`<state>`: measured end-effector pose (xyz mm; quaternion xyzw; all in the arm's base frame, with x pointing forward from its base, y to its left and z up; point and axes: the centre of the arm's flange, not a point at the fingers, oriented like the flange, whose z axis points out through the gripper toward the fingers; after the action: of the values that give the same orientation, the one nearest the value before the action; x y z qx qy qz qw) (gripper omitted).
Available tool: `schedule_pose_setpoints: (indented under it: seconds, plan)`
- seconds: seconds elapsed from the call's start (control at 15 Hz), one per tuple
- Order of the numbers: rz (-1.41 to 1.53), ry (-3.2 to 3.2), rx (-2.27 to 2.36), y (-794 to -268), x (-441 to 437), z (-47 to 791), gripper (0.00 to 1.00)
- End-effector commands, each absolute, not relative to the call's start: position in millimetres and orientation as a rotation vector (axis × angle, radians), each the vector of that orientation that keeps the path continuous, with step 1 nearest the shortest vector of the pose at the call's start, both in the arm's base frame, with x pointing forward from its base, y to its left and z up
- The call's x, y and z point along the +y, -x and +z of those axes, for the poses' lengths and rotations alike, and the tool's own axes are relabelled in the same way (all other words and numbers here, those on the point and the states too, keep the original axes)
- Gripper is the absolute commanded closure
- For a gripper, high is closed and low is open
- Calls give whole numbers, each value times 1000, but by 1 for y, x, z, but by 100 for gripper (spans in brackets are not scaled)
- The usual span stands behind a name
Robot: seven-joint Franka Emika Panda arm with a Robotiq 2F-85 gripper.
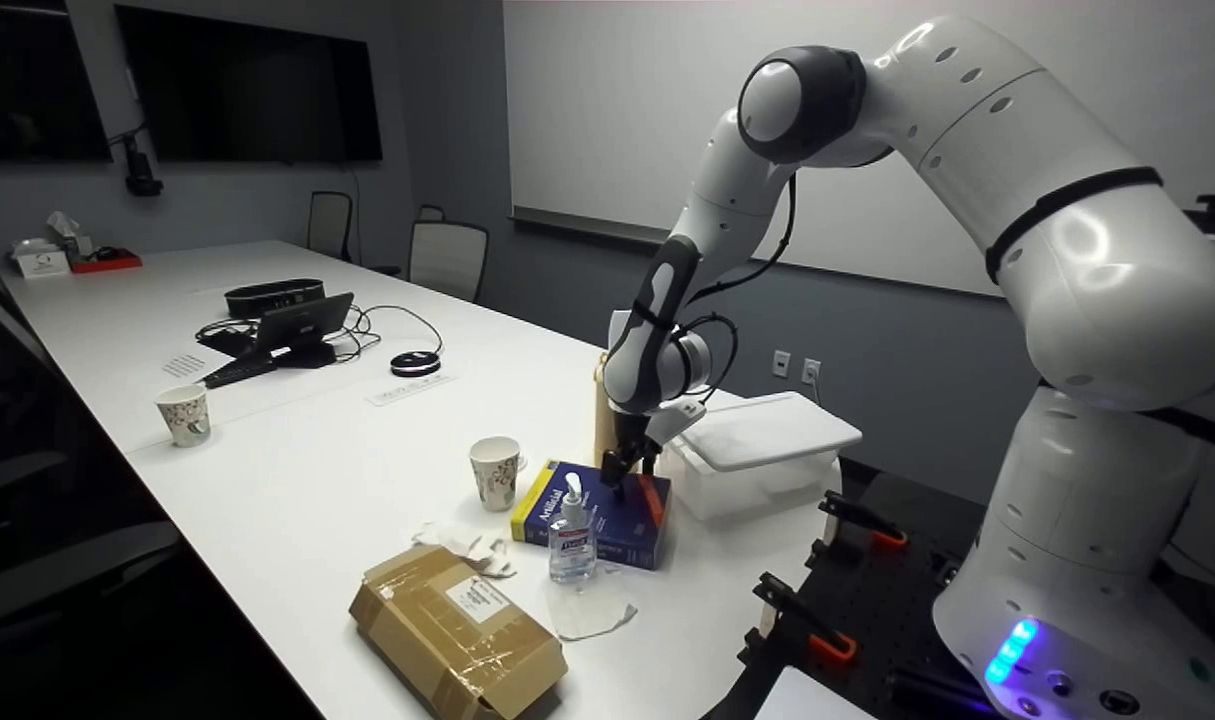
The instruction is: Open the book
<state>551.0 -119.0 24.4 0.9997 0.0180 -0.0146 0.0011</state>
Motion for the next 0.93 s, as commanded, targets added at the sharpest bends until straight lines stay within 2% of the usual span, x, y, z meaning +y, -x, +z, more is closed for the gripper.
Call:
schedule_pose_setpoints:
  seconds: [0.0, 0.87]
  plan:
    - [-32, -3210, 62, -552, -125, 26, 0]
    - [-40, -3352, 178, -557, -109, 58, 0]
